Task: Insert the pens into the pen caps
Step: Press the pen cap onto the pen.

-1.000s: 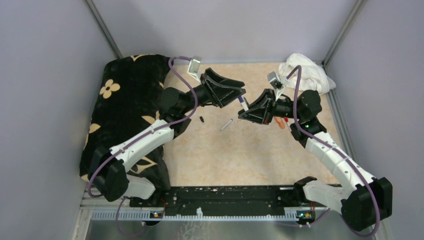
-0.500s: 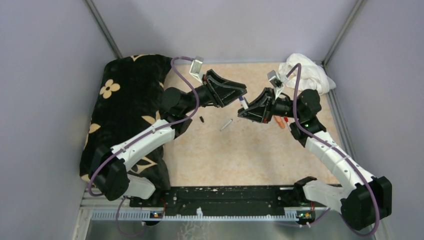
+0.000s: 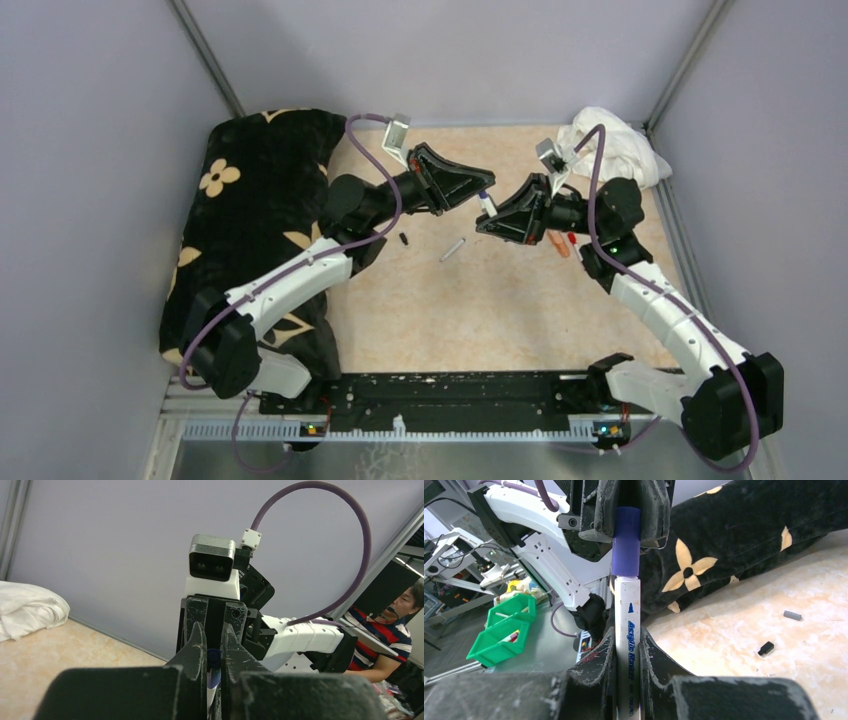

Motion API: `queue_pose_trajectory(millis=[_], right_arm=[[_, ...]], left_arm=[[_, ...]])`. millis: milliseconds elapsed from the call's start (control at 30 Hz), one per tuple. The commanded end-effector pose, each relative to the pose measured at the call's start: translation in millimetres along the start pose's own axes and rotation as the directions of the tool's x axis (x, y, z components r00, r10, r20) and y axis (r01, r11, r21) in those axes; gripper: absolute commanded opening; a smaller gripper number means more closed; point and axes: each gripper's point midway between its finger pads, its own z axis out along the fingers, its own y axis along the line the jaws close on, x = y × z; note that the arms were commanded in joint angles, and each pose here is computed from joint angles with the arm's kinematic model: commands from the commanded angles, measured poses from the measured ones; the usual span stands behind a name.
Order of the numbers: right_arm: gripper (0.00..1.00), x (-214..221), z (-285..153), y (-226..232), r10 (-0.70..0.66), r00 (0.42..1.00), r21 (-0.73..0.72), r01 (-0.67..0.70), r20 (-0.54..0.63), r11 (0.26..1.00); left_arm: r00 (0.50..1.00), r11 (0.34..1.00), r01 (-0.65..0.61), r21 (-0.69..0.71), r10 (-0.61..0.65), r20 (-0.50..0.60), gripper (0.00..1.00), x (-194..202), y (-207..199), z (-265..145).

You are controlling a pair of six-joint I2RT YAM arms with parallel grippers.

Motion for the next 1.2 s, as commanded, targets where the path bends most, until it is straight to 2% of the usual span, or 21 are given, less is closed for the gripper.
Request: queue_pose_trajectory(millis=[0,200,333,433,567,733,833,1000,1167], right_arm=[[0.0,-32,2,9,-0.084,0.995,-0.007,0.085,0.06,0.996],[0.0,-61,1,3,-0.08,0.988,0.042,0.075,0.135,0.996],[0.0,-75,4,-18,-0.133,0.984,0.143,0.116,0.12,0.983],[0.0,-83,1,-38,-0.178,0.98,0.255,0.15,0.092,0.955],[0.0,-100,-1,-51,-0.283,0.957,0.335,0.246,0.064,0.909],[0.0,-120,-3,-67,-0.388,0.922,0.414,0.346,0.017,0.842],[0.0,-132,1,-61,-0.396,0.917,0.389,0.348,0.046,0.853],[0.0,-161,3,-36,-0.31,0.925,0.245,0.255,0.221,0.935],[0.0,-172,7,-22,-0.29,0.923,0.173,0.252,0.252,0.952]], left_arm=[[0.999,0.999,-0.025,0.047,0.026,-0.03,0.0,9,-7,1],[0.998,1.0,0.025,0.014,-0.024,-0.057,0.0,33,-3,9],[0.994,0.994,0.078,-0.072,-0.083,-0.075,0.0,54,2,19],[0.991,0.984,0.079,-0.163,-0.095,-0.094,0.0,65,9,25],[0.979,0.958,0.071,-0.278,-0.12,-0.164,0.0,84,23,22],[0.954,0.942,0.07,-0.328,-0.159,-0.253,0.0,105,27,26],[0.936,0.947,0.083,-0.309,-0.181,-0.301,0.0,119,24,25],[0.911,0.975,0.144,-0.17,-0.197,-0.362,0.0,138,2,15],[0.883,0.975,0.195,-0.108,-0.222,-0.414,0.0,149,-11,0]])
